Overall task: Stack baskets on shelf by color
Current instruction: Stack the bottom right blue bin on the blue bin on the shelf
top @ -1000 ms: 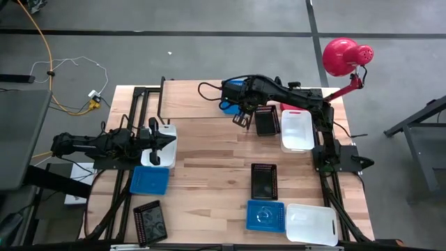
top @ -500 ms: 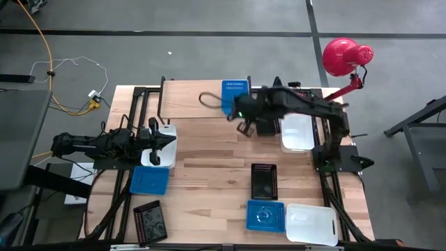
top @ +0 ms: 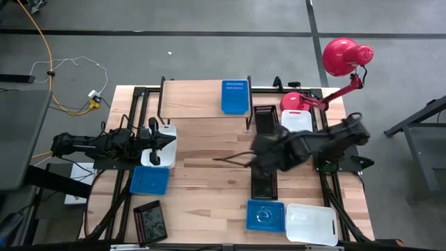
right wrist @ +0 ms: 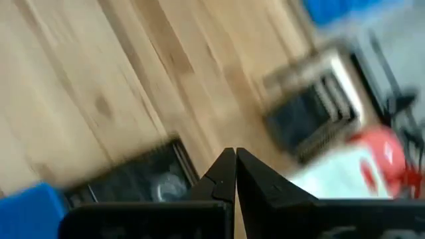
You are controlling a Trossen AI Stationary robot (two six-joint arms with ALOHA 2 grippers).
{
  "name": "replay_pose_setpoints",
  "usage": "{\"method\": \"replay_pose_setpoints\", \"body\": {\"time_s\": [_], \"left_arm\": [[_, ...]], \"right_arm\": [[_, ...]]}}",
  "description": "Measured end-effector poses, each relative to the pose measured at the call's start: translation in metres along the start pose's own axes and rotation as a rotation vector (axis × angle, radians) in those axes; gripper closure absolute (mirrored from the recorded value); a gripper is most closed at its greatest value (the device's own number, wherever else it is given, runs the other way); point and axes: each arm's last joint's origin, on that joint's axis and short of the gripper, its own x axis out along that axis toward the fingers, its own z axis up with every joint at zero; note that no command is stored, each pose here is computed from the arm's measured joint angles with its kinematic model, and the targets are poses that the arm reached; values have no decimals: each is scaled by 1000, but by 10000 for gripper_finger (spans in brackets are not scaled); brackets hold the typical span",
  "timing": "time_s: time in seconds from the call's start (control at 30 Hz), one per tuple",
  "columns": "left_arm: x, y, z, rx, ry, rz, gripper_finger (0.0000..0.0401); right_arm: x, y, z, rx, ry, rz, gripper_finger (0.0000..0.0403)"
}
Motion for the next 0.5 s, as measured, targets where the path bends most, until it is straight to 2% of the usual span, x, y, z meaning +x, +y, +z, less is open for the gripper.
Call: {"method": "replay_pose_setpoints", "body": {"time_s": [0.07,0.2,0.37,0.5], "left_arm": [[0,0,0,0,0,0,400],[0,0,0,1,0,0,400],[0,0,0,1,0,0,400],[0,0,0,1,0,0,400]], "right_arm": [[3,-3,-22,66,22,24,403],[0,0,-51,175,-22,209,403],[-8,19,-70,248,-30,445,403],[-7,46,-83,283,74,506,403]]}}
